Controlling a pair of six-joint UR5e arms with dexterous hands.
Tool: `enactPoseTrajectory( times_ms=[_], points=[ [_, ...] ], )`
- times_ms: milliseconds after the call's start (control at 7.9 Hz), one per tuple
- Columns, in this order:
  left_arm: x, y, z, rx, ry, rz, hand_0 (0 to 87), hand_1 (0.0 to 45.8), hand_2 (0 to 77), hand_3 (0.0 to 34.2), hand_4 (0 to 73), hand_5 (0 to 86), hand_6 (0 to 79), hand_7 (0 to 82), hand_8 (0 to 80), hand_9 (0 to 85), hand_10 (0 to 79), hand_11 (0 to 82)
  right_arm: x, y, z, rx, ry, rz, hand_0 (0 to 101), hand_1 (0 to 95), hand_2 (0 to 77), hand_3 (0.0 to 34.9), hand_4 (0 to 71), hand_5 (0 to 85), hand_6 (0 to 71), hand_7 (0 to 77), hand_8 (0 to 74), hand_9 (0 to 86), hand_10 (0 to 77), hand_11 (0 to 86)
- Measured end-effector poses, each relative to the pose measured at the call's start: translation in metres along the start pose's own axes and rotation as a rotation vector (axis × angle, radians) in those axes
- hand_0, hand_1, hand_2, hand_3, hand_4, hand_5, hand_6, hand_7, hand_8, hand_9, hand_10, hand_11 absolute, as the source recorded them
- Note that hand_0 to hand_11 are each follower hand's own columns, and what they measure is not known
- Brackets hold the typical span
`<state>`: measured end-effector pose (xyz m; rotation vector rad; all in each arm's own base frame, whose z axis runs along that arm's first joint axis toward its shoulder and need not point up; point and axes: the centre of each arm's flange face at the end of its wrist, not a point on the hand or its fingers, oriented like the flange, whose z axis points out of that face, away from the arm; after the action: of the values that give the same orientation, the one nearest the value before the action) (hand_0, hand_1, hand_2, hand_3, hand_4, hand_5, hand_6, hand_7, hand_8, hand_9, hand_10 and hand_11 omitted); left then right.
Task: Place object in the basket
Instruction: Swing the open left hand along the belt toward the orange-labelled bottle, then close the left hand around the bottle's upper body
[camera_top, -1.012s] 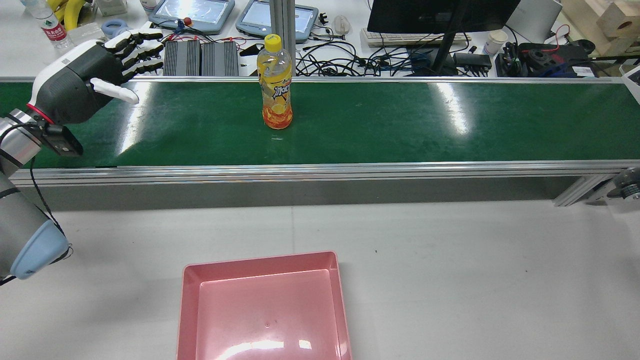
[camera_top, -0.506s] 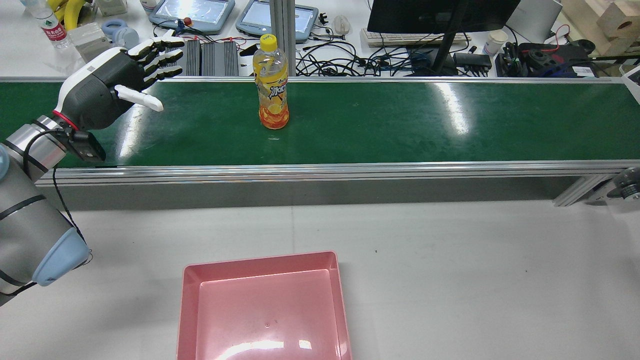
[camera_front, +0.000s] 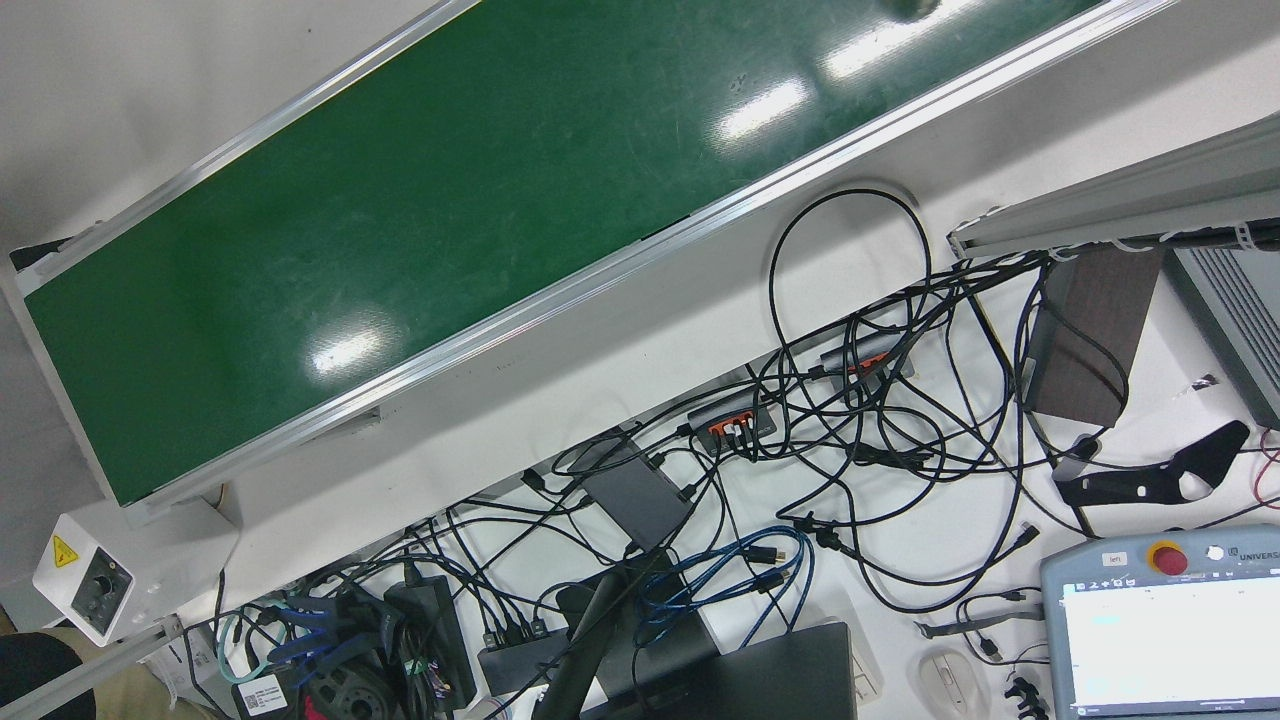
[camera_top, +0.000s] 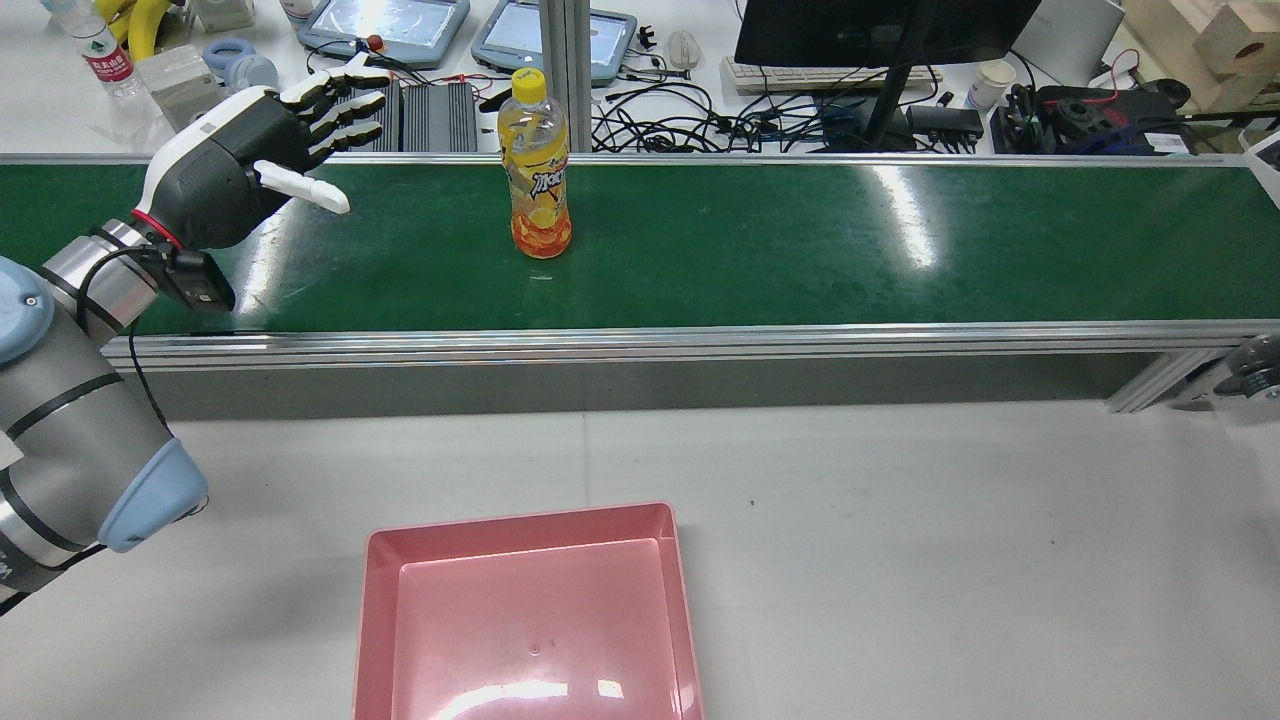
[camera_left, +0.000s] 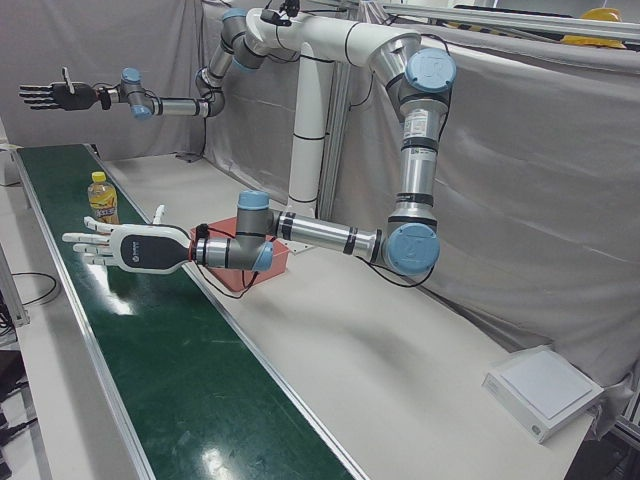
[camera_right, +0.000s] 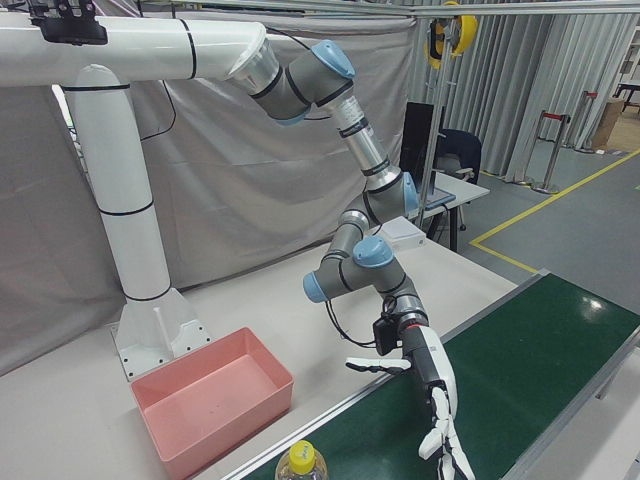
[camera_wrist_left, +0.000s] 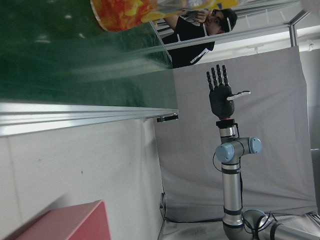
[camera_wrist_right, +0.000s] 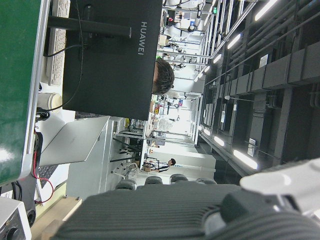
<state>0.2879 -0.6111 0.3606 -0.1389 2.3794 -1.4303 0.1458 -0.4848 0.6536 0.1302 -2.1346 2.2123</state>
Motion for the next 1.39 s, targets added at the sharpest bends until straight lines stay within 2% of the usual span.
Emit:
enactPoseTrajectory(
  times_ms=[253,380,633,1012,1392],
  points=[
    [-0.014,0.005,0.010,-0.003,-0.015,-0.006,53.8,9.8,0.5,4.7,12.5,24.5,2.2,1.1,9.3,9.8,8.2,13.1,0.000,0.000,0.000,0.000,0.000,0.000,0,0.0,0.5,0.0,0.0,0.0,0.0,0.5,0.0,0.0,0.0,0.0],
    [-0.023,0.009,0.012,-0.008,-0.026,-0.012,53.8,9.8,0.5,6.3,12.5,24.5,2.2,1.1,9.3,9.8,8.2,13.1,0.000,0.000,0.000,0.001,0.000,0.000,0,0.0,0.5,0.0,0.0,0.0,0.0,0.5,0.0,0.0,0.0,0.0],
    [-0.034,0.022,0.021,-0.026,-0.034,-0.010,53.8,9.8,0.0,5.0,12.5,25.1,2.2,1.1,9.8,9.8,8.2,13.1,0.000,0.000,0.000,0.000,0.000,0.000,0,0.0,0.5,0.1,0.0,0.0,0.0,0.5,0.0,0.0,0.0,0.0],
    [-0.051,0.029,0.051,-0.032,-0.045,-0.011,54.0,9.8,0.5,5.0,12.5,25.1,2.2,1.1,9.8,9.8,8.2,13.6,0.000,0.000,0.000,0.000,0.000,0.000,0,0.0,0.5,0.0,0.0,0.0,0.0,0.5,0.0,0.0,0.0,0.0],
    [-0.061,0.038,0.063,-0.046,-0.052,-0.019,53.8,9.8,0.0,5.0,12.5,25.1,2.2,1.1,9.8,9.8,8.2,13.6,0.000,0.000,0.000,0.000,0.000,0.000,0,0.0,0.5,0.1,0.0,0.0,0.0,0.5,0.0,0.0,0.0,0.0]
  ],
)
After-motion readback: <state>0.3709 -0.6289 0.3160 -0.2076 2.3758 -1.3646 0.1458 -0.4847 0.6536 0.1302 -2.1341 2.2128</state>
